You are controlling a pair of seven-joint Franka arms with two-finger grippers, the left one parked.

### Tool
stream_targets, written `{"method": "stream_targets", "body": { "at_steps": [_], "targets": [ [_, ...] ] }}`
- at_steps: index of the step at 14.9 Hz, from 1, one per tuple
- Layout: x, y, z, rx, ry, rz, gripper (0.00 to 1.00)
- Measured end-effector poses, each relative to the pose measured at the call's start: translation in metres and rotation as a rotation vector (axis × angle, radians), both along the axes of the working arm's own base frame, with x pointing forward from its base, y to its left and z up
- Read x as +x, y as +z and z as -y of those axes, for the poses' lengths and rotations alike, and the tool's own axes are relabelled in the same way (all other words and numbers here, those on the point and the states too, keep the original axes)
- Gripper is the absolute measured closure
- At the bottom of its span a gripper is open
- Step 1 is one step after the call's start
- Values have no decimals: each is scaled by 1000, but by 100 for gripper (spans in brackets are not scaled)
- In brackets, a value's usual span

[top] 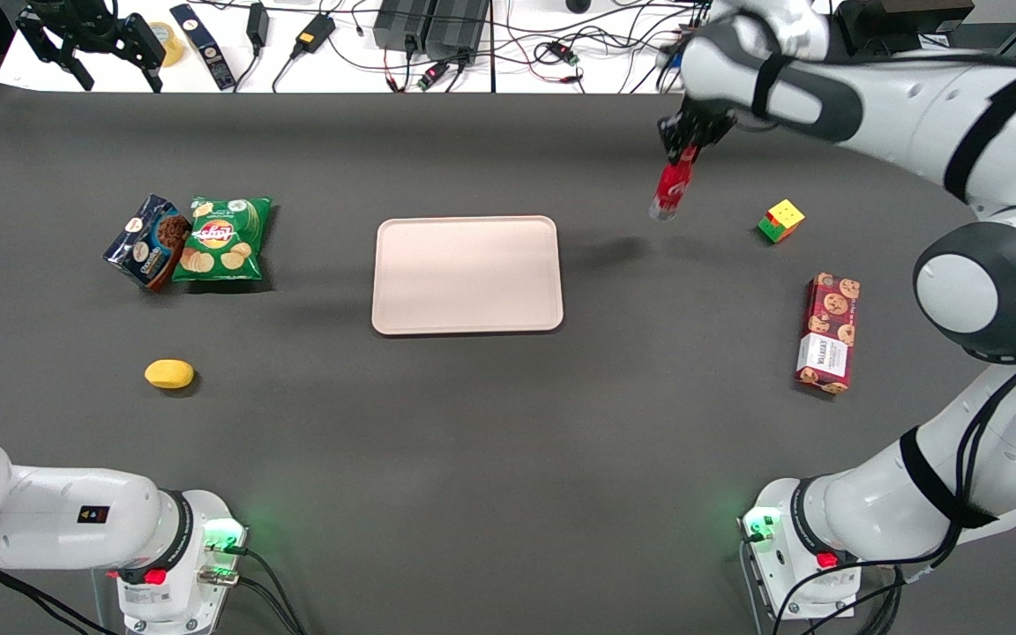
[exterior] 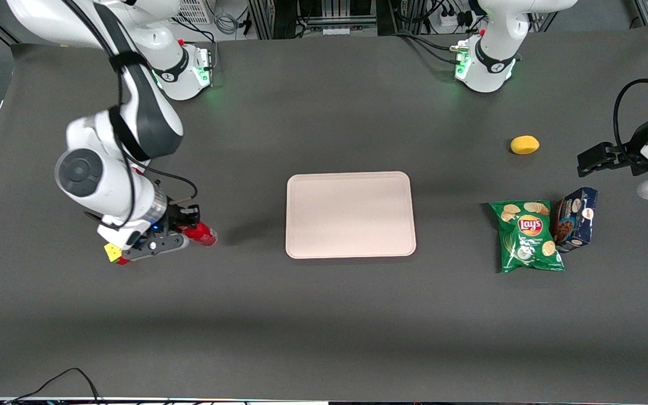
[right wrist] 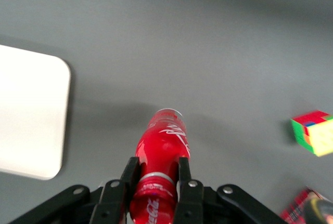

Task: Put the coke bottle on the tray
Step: 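Lift the bottle and carry it with the right gripper onto the tray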

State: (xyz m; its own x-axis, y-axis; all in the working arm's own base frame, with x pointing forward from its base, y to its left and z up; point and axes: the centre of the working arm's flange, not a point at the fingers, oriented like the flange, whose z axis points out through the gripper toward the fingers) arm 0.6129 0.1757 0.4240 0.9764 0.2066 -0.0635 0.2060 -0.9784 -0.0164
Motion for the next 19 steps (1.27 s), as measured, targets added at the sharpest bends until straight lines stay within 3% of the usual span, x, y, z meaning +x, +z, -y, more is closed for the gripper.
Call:
{"method": "stream_targets", "body": {
  "at_steps": [3, 6, 10, 16, 19],
  "targets": [
    [-7, 84, -9, -4, 20, -26, 66],
    [-13, 120, -13, -1, 31, -31, 66],
    [-28, 114, -63, -8, -28, -43, 66],
    [-105, 111, -219, -11, -114, -8, 66],
    [-86, 64, -235, 2, -129, -4, 66]
  ]
}}
